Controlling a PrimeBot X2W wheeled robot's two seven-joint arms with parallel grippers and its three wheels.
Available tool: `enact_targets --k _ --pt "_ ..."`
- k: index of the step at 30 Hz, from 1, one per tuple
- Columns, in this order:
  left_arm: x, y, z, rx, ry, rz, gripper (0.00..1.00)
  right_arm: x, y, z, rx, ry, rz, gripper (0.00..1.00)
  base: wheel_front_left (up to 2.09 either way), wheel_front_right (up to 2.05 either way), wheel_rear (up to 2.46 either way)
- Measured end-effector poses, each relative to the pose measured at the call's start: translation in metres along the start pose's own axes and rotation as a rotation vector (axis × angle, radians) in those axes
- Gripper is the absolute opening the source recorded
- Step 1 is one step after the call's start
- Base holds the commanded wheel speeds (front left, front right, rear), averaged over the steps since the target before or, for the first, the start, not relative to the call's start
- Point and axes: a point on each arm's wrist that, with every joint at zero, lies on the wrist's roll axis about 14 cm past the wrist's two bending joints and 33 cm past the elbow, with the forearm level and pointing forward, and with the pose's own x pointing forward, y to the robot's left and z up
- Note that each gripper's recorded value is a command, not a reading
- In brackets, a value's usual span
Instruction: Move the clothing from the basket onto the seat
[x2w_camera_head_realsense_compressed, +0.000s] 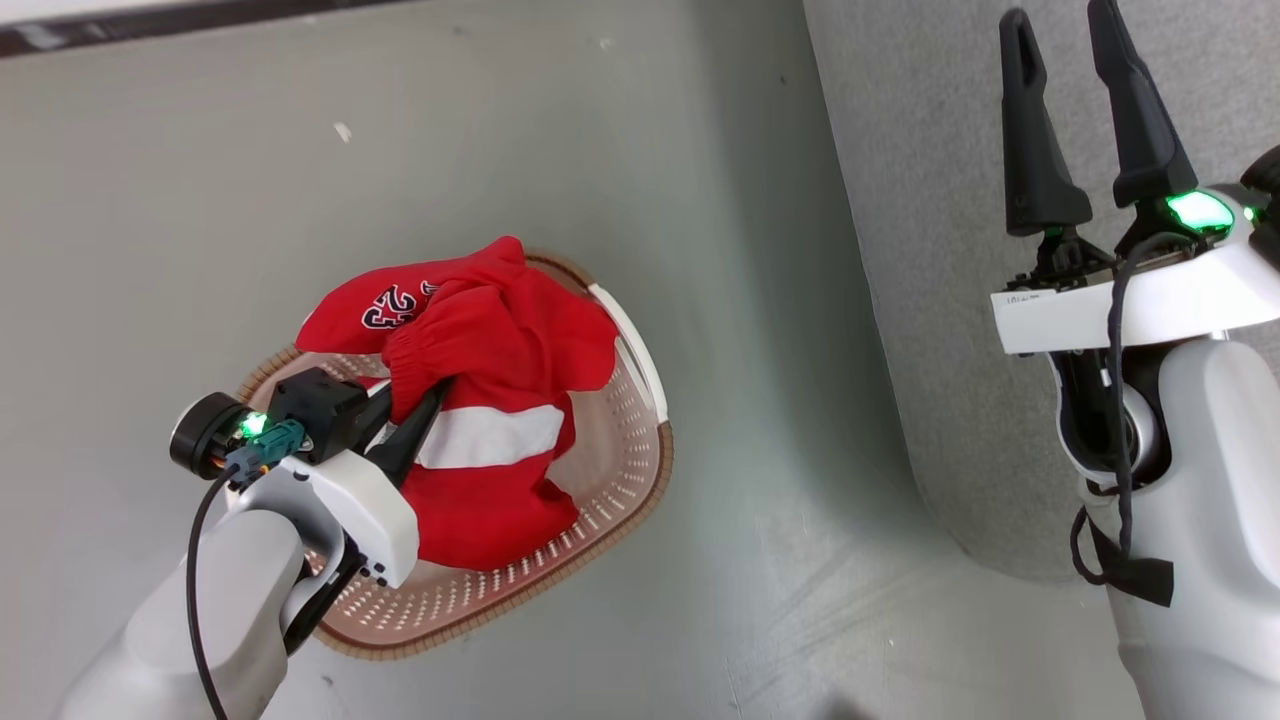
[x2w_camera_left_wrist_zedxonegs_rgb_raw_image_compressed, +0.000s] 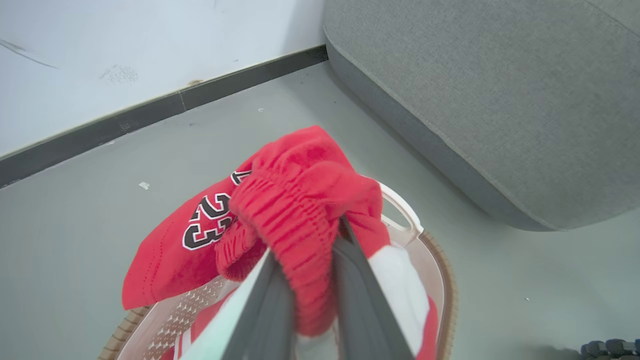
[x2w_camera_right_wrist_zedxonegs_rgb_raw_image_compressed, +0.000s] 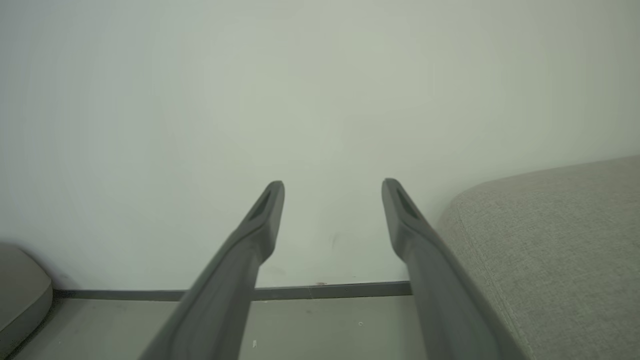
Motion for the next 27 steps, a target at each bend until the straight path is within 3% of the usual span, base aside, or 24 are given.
enact_targets --k 27 --pt "-0.076 -0.044 0.147 0.045 -0.395 0.030 0.00 -0.037 0.029 0.052 0.020 -0.051 0.037 1.00 0.00 0.00 0.00"
